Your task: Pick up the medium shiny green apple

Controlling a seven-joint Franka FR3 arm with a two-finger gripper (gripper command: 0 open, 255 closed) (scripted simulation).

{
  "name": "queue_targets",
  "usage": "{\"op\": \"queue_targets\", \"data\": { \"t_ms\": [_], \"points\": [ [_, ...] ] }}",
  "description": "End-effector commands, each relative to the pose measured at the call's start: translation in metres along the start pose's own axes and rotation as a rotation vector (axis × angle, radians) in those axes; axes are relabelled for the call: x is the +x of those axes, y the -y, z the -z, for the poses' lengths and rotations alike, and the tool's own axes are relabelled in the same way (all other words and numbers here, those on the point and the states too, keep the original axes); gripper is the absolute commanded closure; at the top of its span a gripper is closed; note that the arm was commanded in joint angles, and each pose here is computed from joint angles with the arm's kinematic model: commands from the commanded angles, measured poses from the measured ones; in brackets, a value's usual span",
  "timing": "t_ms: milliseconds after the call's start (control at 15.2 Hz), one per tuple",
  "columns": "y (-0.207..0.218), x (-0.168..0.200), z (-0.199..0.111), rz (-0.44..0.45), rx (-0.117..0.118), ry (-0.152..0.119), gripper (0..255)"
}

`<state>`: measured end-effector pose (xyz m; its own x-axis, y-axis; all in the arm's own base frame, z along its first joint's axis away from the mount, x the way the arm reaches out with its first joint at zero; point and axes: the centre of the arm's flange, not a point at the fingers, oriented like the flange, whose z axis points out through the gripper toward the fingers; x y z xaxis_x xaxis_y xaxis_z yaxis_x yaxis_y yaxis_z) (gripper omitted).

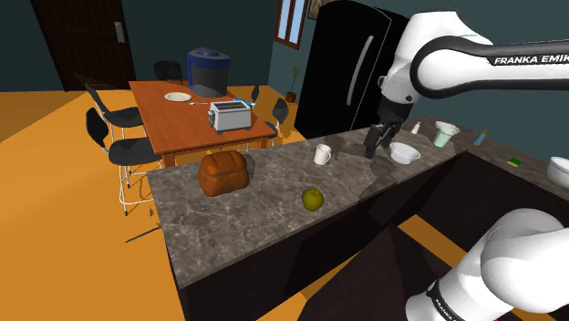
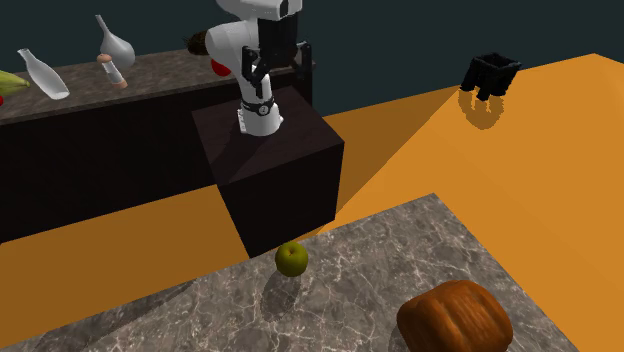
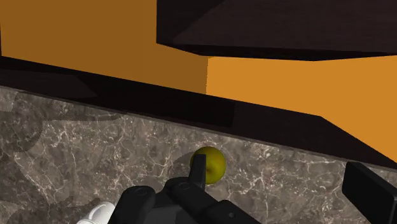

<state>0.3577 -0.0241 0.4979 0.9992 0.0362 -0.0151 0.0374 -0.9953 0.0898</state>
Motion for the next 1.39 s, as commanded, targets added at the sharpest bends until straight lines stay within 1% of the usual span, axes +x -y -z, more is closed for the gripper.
{"op": "queue_targets", "data": {
  "t_ms": [0,1320],
  "points": [
    [-0.007,0.014,-0.022,0.001,0.01,-0.004,0],
    [-0.073,0.155,-0.239,0.012,0.117,-0.018,0]
  ]
}}
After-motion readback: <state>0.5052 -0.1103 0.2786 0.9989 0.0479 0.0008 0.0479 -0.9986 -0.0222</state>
